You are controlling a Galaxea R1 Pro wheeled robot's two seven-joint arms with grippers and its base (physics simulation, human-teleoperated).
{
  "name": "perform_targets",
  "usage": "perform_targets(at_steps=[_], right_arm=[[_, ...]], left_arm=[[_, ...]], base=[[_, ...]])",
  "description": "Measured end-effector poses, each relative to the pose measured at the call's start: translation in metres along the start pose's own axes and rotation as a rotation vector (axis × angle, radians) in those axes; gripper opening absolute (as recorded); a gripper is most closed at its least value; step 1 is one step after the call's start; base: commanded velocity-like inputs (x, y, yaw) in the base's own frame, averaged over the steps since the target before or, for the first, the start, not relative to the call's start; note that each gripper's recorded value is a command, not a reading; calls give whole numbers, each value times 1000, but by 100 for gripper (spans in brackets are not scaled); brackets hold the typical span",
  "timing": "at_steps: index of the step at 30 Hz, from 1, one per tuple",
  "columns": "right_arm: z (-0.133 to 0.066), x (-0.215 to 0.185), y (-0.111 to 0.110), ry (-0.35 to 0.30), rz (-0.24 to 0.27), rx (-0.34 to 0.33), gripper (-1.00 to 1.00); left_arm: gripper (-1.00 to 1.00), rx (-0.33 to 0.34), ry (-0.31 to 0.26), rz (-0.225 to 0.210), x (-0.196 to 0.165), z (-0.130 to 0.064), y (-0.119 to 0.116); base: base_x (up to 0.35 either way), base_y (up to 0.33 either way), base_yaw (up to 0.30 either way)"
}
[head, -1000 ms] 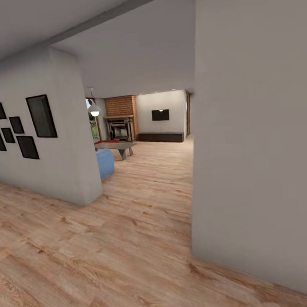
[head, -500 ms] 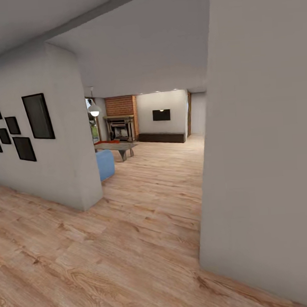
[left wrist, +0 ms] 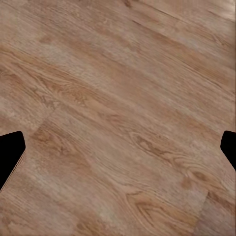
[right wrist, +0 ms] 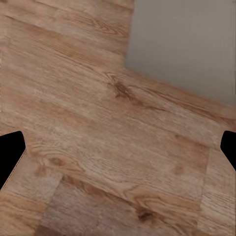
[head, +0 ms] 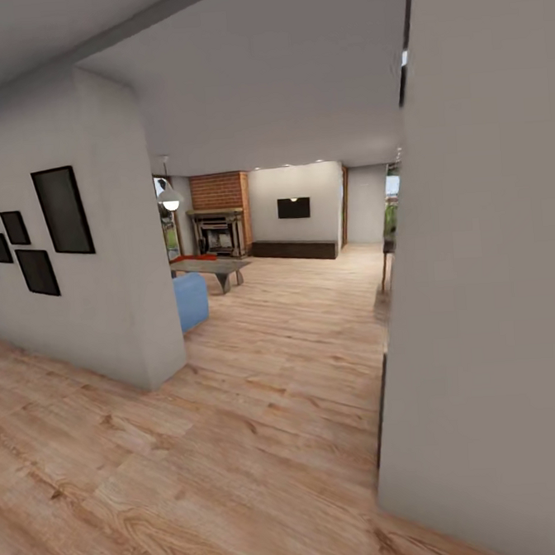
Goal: Move the two storage containers from the living room to the garage. In the garage, place one container on the floor and stack the other container on top of it (either order is fine).
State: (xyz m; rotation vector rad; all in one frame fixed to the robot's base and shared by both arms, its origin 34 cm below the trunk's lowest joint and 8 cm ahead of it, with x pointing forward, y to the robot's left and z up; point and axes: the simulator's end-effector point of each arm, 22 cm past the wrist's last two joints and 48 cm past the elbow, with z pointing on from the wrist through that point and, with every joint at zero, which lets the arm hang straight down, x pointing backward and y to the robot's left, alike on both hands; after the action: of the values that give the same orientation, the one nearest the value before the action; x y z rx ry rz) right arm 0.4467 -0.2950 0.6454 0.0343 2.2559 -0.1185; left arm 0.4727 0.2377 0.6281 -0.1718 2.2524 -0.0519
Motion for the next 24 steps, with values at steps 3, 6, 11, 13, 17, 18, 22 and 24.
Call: perform_targets(at_steps=[3, 6, 11, 13, 17, 18, 22, 24], right_arm=[[0, 0, 0, 0, 0, 0, 100], [0, 0, 0, 1, 0, 0, 100], [0, 0, 0, 1, 0, 0, 100], [0, 0, 0, 1, -1, 0, 100], [0, 0, 0, 1, -1, 0, 100], [0, 0, 0, 1, 0, 0, 100], [0, 0, 0, 1, -1, -1, 100], [0, 0, 0, 1, -1, 0, 100]], left_arm=[[100, 0, 1, 0, 0, 0, 0], [100, 0, 1, 0, 0, 0, 0], [100, 0, 1, 0, 0, 0, 0], [100, 0, 1, 0, 0, 0, 0], [100, 1, 1, 0, 0, 0, -1], [100, 1, 1, 0, 0, 0, -1], [100, 1, 1, 0, 0, 0, -1], [100, 1, 0, 0, 0, 0, -1]], base=[[324, 141, 0], [324, 144, 0], [324, 145, 0], [324, 145, 0], [324, 145, 0], [324, 139, 0], [324, 133, 0], [324, 131, 0]])
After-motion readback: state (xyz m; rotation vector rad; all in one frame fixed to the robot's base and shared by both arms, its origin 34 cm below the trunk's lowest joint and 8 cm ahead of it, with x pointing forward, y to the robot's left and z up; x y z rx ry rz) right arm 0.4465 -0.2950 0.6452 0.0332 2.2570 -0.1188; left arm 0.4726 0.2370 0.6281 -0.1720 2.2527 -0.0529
